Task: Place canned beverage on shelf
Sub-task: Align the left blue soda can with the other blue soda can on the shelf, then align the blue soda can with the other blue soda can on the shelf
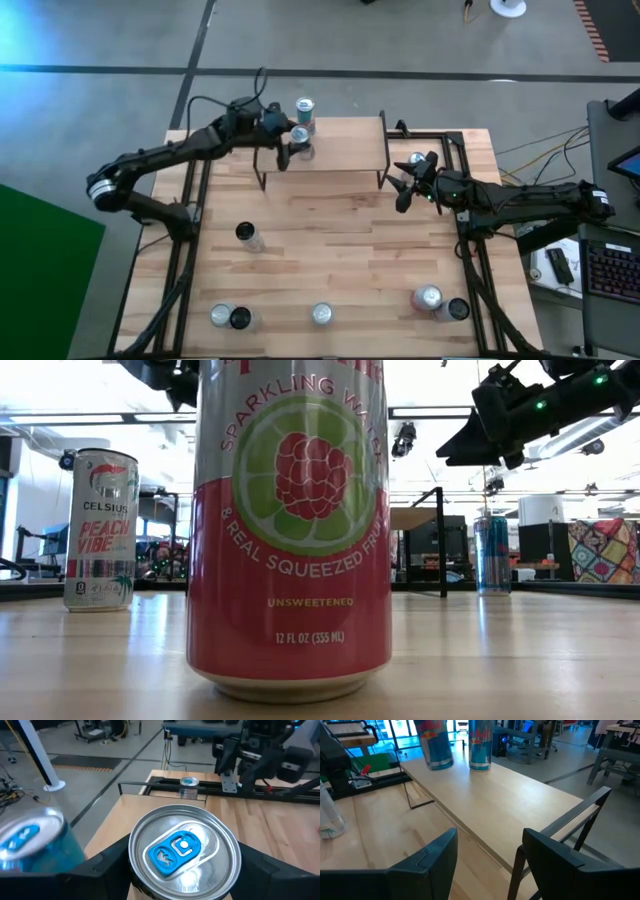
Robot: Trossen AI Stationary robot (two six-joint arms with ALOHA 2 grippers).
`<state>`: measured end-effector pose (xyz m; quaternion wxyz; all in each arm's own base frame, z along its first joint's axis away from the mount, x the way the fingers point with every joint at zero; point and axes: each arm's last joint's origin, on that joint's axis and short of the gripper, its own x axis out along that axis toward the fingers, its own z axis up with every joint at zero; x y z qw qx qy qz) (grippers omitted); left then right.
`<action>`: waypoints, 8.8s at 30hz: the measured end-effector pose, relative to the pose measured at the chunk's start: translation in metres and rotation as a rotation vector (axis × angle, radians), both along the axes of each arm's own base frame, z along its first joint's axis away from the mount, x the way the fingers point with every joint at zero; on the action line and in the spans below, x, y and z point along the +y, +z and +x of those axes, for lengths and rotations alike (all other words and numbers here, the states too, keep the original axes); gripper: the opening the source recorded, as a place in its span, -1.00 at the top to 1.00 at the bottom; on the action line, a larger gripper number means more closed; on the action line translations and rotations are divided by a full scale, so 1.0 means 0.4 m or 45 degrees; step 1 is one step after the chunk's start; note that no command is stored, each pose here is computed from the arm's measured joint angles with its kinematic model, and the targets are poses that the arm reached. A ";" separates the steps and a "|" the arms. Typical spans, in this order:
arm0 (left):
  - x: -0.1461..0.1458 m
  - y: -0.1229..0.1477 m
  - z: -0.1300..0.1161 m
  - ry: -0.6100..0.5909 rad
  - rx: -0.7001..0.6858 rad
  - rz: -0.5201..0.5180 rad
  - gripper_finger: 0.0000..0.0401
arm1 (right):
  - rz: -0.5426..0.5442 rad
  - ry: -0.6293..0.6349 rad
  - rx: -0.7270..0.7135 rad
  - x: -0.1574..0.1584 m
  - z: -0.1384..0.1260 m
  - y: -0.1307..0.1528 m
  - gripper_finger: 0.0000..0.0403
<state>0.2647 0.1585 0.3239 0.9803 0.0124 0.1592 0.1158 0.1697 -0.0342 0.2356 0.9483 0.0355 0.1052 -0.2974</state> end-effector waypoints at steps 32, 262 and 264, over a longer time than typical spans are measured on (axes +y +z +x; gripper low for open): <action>0.098 -0.006 0.039 0.122 0.156 -0.073 -0.32 | -0.005 -0.034 0.032 -0.001 -0.003 -0.006 -0.07; -0.437 -0.451 0.329 0.548 -0.259 -0.077 -0.23 | -0.014 0.053 0.075 0.051 0.007 0.093 -0.63; -0.438 -0.452 0.329 0.544 -0.253 -0.076 -0.12 | -0.015 0.053 0.076 0.051 0.007 0.093 -0.63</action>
